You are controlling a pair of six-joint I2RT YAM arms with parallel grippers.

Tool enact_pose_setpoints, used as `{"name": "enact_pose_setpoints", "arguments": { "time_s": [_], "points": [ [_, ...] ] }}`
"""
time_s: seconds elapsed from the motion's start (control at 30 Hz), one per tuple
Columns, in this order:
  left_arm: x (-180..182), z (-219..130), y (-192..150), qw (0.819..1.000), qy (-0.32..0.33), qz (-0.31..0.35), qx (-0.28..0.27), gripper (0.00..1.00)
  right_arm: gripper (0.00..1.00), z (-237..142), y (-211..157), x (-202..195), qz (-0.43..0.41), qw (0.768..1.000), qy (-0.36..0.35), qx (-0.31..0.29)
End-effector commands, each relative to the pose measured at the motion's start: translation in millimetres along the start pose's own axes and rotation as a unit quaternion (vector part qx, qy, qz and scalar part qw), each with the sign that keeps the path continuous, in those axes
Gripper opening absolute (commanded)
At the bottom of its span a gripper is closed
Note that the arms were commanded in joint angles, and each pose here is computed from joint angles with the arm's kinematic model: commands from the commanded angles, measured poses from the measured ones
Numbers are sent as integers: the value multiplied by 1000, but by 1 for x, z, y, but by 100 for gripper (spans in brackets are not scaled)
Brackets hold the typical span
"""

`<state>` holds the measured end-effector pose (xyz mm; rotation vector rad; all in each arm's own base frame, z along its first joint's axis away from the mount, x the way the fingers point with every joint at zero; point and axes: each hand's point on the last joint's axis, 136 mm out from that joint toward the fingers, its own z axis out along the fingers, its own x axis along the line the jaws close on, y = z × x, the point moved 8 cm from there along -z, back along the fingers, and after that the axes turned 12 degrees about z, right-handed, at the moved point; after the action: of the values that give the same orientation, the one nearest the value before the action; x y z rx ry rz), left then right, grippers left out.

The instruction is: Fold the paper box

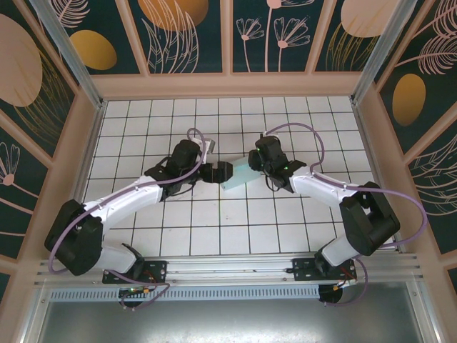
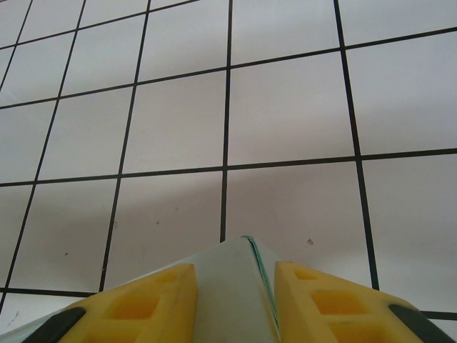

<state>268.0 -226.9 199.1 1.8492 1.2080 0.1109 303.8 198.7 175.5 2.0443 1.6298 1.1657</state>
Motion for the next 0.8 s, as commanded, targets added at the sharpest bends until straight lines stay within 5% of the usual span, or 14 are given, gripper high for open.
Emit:
{"name": "enact_pose_setpoints", "arguments": {
  "time_s": [0.0,0.27,0.47,0.63,0.77],
  "points": [
    [16,14,-4,997,58,-46,11,86,34,7,-27,-19,-6,998,-35,56],
    [33,38,-33,989,99,-63,93,41,35,2,-29,-24,-8,998,-37,57],
    [44,45,-72,980,103,-84,147,38,36,-6,-18,-17,-7,999,1,51],
    [46,48,-73,980,105,-83,148,37,56,-20,3,-12,36,994,90,39],
    [45,53,-71,980,100,-80,150,36,58,-18,-6,-11,29,991,110,65]
  ]
}}
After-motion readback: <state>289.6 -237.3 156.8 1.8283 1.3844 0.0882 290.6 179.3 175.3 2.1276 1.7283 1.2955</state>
